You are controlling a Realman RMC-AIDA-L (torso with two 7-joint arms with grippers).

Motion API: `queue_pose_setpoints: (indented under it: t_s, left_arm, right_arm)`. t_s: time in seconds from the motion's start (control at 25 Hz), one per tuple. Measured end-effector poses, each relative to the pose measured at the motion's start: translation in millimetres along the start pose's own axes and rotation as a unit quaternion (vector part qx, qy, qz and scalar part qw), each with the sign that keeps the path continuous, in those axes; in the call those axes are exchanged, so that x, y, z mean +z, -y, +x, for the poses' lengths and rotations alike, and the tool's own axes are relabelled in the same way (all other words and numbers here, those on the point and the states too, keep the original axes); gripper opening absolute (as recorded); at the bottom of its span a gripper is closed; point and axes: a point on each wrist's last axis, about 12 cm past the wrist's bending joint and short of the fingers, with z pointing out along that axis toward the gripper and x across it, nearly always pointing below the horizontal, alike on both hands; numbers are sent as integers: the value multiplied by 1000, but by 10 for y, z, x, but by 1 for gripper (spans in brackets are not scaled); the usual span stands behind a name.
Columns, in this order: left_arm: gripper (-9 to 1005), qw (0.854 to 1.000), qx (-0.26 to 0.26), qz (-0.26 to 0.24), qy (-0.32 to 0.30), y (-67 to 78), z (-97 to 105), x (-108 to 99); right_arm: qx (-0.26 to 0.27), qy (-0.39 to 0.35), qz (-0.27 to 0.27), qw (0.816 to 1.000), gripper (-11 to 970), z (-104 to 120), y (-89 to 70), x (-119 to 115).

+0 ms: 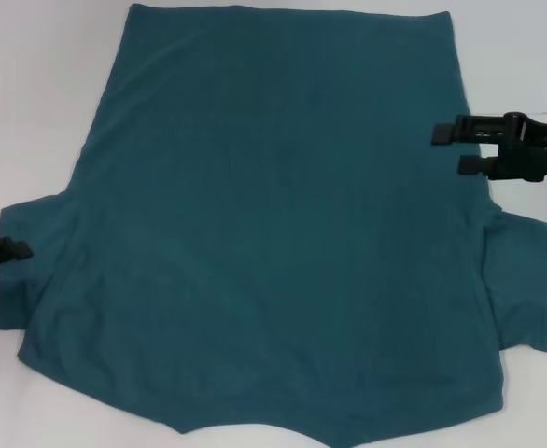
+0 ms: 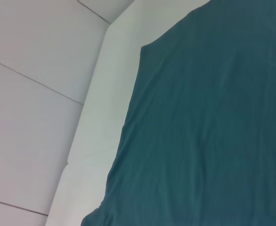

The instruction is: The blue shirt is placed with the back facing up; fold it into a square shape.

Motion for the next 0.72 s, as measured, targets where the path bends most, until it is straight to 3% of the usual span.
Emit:
queue_pose_setpoints:
  t_s: [0.08, 0.48, 0.6, 0.72]
  left_arm:
    - [926, 1000, 3, -2, -1, -1, -8, -5]
    - [531, 1000, 16, -12, -8, 18, -40, 4]
    - [297, 1000, 18, -13, -8, 17, -42, 2]
    - [156, 1000, 20, -16, -9, 11, -40, 2]
  right_arm:
    - [2, 0, 0, 1000, 883, 8, 10, -11]
    - [6, 2, 1, 1000, 883, 24, 38, -39]
    - [6, 2, 1, 1000, 883, 26, 40, -41]
    - [6, 2, 0, 1000, 883, 26, 40, -41]
